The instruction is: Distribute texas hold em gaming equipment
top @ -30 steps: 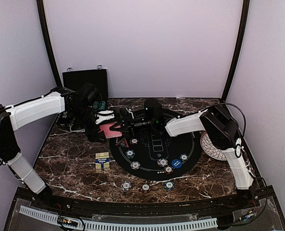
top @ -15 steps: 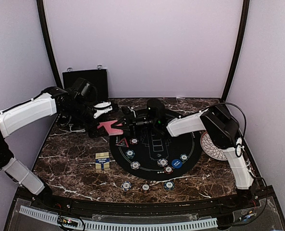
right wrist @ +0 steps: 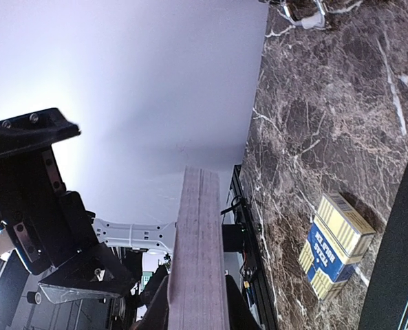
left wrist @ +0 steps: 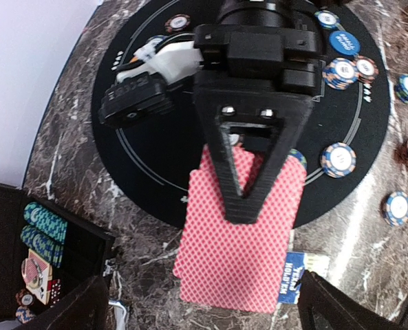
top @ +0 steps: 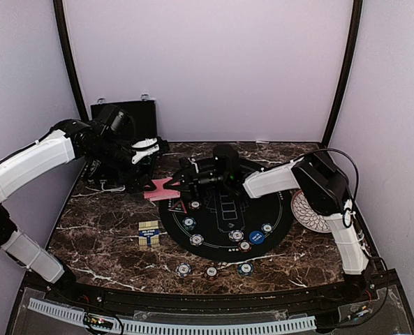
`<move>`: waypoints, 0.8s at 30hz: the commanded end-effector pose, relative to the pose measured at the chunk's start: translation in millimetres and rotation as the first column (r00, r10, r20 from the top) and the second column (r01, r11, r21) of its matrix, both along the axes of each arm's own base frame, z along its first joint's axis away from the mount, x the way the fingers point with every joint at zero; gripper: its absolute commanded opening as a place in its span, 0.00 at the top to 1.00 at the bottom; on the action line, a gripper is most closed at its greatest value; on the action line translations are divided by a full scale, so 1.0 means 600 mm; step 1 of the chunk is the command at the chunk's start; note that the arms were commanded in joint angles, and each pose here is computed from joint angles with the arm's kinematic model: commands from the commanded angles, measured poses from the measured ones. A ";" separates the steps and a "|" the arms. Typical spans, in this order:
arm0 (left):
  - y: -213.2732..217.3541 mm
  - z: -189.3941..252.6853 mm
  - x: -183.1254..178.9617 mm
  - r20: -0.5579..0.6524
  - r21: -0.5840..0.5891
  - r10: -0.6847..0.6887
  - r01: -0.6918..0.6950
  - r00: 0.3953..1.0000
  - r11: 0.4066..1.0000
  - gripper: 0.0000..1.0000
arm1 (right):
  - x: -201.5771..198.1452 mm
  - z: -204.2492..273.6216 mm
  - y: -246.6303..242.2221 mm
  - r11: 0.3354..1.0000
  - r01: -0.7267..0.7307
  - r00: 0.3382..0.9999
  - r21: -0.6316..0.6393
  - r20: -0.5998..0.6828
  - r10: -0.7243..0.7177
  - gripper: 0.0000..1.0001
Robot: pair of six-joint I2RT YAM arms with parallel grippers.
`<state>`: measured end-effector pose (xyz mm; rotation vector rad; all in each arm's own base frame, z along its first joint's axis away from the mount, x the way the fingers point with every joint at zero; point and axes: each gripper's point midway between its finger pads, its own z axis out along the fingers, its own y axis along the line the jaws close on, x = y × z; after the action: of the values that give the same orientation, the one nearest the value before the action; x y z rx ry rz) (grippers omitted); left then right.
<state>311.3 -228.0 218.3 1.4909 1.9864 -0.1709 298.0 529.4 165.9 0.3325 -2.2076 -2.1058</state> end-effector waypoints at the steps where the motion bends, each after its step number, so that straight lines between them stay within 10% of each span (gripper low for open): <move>1: -0.004 0.020 -0.074 -0.068 -0.053 -0.167 0.164 0.984 0.985 0.01 | -0.020 0.051 -0.001 0.998 -0.032 0.998 0.046 0.064 0.029 0.92; 24: -0.030 -0.084 -0.044 -0.128 0.007 -0.188 0.190 0.974 0.982 0.01 | -0.040 0.083 0.006 0.993 -0.063 0.996 0.102 0.072 0.056 0.94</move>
<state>279.3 -242.8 168.7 1.7231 1.9737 -0.3704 283.8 535.0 159.6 0.3285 -2.1970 -2.0563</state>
